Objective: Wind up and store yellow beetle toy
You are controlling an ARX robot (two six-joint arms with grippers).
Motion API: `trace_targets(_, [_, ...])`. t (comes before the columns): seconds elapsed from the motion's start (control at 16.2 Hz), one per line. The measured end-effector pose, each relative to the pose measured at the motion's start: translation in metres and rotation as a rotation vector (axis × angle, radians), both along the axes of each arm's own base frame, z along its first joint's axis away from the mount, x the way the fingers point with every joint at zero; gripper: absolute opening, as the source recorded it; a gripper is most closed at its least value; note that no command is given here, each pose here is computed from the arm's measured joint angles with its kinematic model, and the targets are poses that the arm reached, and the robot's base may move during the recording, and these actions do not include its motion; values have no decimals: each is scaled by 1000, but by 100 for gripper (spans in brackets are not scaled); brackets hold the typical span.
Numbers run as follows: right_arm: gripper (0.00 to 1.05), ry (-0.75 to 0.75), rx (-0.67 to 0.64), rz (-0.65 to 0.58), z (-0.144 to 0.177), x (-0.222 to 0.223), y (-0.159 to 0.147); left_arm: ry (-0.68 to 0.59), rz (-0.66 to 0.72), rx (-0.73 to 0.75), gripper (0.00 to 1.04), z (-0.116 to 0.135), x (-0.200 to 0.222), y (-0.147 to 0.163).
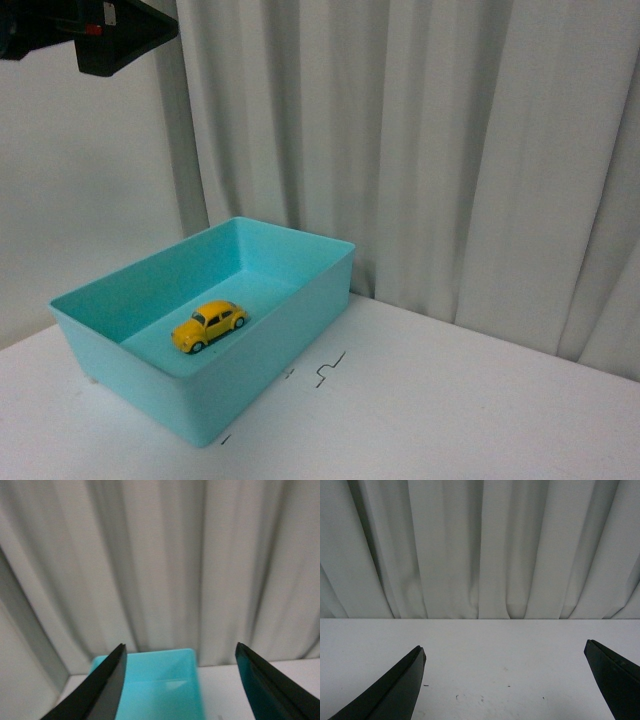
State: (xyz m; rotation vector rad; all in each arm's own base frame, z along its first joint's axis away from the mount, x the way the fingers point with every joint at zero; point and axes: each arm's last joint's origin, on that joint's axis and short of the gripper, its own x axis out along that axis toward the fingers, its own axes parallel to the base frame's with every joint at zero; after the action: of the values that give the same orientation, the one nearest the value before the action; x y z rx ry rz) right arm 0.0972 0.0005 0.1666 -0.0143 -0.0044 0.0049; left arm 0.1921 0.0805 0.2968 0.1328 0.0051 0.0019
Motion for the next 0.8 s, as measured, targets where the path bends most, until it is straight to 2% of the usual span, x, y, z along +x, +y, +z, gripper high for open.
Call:
trace_targets(0.12, [98,0,0,0,0,0,0,-25,-22,-73,46,-25,-21,-25])
trace_targets(0.31, [98,0,0,0,0,0,0,5,3,-116,19,-56,-32,-40])
trace_targets(0.43, [98,0,0,3,0,0,0,9,-1,-128,2,-69,-39,-48])
trace_targets(0.8, [98,0,0,0,0,0,0,0,-4,-129,2,-99,-59,-68])
